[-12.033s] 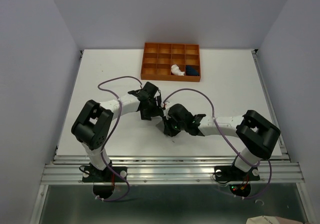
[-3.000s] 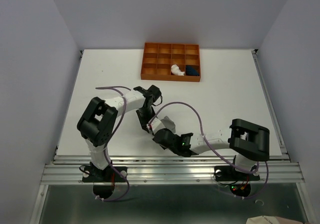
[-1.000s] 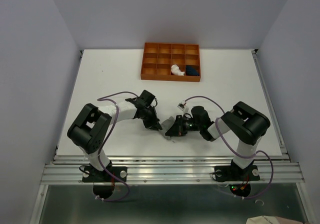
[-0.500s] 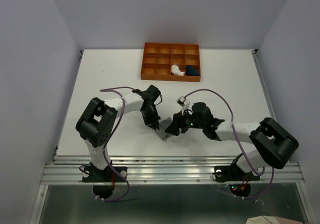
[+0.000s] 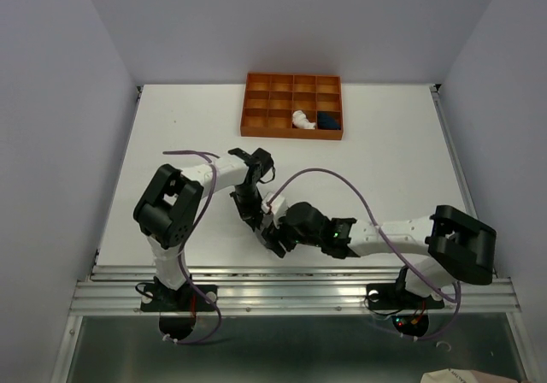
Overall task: Roll the underwear
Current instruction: Roll the underwear, then place the rolled underwear into the container
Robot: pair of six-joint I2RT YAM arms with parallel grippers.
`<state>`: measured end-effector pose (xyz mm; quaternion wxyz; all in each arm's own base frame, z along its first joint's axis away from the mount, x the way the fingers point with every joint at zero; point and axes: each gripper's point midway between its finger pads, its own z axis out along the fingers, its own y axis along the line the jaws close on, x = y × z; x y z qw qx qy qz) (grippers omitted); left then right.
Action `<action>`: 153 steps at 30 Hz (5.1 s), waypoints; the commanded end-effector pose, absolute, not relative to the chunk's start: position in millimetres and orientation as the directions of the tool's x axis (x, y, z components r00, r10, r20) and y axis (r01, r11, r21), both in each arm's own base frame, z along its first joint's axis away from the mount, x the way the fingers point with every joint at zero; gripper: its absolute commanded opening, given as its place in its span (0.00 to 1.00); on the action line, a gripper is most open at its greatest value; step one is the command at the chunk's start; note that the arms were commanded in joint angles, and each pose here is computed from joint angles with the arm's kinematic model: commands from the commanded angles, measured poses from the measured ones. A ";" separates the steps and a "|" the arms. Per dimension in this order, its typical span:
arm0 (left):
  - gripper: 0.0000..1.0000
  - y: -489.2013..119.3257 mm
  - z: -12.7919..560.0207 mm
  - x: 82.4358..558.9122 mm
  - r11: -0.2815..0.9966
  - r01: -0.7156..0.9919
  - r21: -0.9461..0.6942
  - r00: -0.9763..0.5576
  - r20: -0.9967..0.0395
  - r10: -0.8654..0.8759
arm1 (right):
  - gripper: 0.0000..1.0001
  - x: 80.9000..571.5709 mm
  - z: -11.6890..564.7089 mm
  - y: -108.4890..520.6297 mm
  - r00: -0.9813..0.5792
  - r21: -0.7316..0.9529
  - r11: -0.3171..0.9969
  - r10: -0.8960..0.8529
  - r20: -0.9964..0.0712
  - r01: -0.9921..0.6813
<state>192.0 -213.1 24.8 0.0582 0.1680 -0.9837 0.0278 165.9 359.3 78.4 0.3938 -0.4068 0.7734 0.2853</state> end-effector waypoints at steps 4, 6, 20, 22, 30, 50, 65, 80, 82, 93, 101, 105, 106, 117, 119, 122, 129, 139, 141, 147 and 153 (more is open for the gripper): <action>0.00 -196.4 34.0 185.7 0.928 -0.359 0.099 -0.922 0.115 -0.369 | 0.65 166.5 82.7 387.3 -0.175 -0.146 0.509 -0.530 -0.830 -0.849; 0.00 -194.2 34.4 185.5 0.925 -0.364 0.112 -0.920 0.114 -0.375 | 0.65 164.5 76.3 393.1 -0.149 -0.188 0.500 -0.559 -0.816 -0.845; 0.00 -194.0 33.7 183.7 0.925 -0.362 0.117 -0.919 0.120 -0.375 | 0.52 173.1 45.6 396.4 -0.160 -0.313 0.550 -0.648 -0.744 -0.774; 0.00 -195.4 33.5 185.0 0.926 -0.363 0.108 -0.919 0.121 -0.374 | 0.43 171.3 38.9 392.8 -0.168 -0.315 0.544 -0.663 -0.730 -0.778; 0.05 -200.9 37.7 188.0 0.930 -0.365 0.044 -0.925 0.100 -0.368 | 0.01 169.4 19.3 374.2 -0.261 -0.284 0.618 -0.641 -0.722 -0.733; 0.73 -187.3 87.9 283.7 0.842 -0.448 -0.302 -0.836 -0.191 -0.514 | 0.01 186.5 56.1 363.5 -0.556 0.401 0.552 -0.140 -0.819 -0.731; 0.77 -249.0 81.9 249.6 0.784 -0.140 -0.605 -0.935 -0.181 -0.307 | 0.01 202.8 42.8 317.4 -0.817 0.770 0.404 0.088 -0.570 -0.493; 0.71 -273.9 41.1 231.3 0.820 -0.121 -0.559 -0.973 -0.098 -0.211 | 0.08 215.5 20.0 297.1 -0.896 0.853 0.404 0.149 -0.417 -0.330; 0.66 -272.2 37.1 231.3 0.829 -0.129 -0.544 -0.972 -0.096 -0.215 | 0.11 214.3 17.5 295.7 -0.904 0.861 0.396 0.147 -0.401 -0.318; 0.36 -276.3 22.5 234.5 0.858 -0.139 -0.495 -0.974 -0.086 -0.208 | 0.29 214.5 16.3 296.2 -0.913 0.870 0.384 0.138 -0.385 -0.309; 0.00 -264.7 8.5 231.1 0.916 -0.171 -0.363 -0.978 -0.052 -0.203 | 0.67 220.2 51.5 296.7 -0.836 0.779 0.393 0.046 -0.547 -0.488; 0.00 -250.8 15.4 229.9 0.942 -0.209 -0.263 -0.971 -0.057 -0.232 | 0.74 231.3 67.5 294.6 -0.728 0.602 0.515 -0.062 -0.683 -0.610; 0.00 -245.8 19.7 228.1 0.949 -0.220 -0.227 -0.970 -0.051 -0.237 | 0.75 241.8 78.3 291.5 -0.676 0.530 0.573 -0.060 -0.734 -0.626; 0.00 -230.3 28.8 211.1 0.950 -0.296 -0.098 -0.955 0.033 -0.294 | 0.72 205.8 91.2 340.5 -0.428 0.144 0.600 -0.363 -0.828 -0.787; 0.00 -226.6 32.3 210.0 0.946 -0.316 -0.072 -0.949 0.030 -0.315 | 0.71 208.5 90.7 347.3 -0.391 0.070 0.621 -0.398 -0.830 -0.781; 0.00 -224.2 36.2 210.8 0.943 -0.330 -0.053 -0.944 0.025 -0.329 | 0.71 195.2 92.7 365.6 -0.331 0.004 0.599 -0.437 -0.836 -0.801; 0.00 -221.1 36.3 207.7 0.940 -0.341 -0.025 -0.940 0.037 -0.340 | 0.68 182.9 76.2 385.4 -0.248 -0.143 0.580 -0.542 -0.803 -0.802; 0.00 -220.0 37.9 206.2 0.941 -0.338 -0.018 -0.941 0.039 -0.337 | 0.61 193.7 55.6 390.5 -0.223 -0.257 0.591 -0.617 -0.754 -0.765; 0.00 -219.5 37.4 205.9 0.942 -0.336 -0.013 -0.941 0.040 -0.336 | 0.56 195.0 50.0 388.7 -0.227 -0.272 0.589 -0.634 -0.739 -0.761; 0.00 -221.5 40.3 206.6 0.947 -0.321 -0.025 -0.947 0.044 -0.319 | 0.46 199.9 26.9 372.7 -0.251 -0.344 0.590 -0.700 -0.669 -0.730; 0.19 -216.4 43.7 218.3 0.950 -0.311 -0.024 -0.950 0.002 -0.311 | 0.15 202.7 -4.5 339.7 -0.291 -0.432 0.593 -0.758 -0.583 -0.679</action>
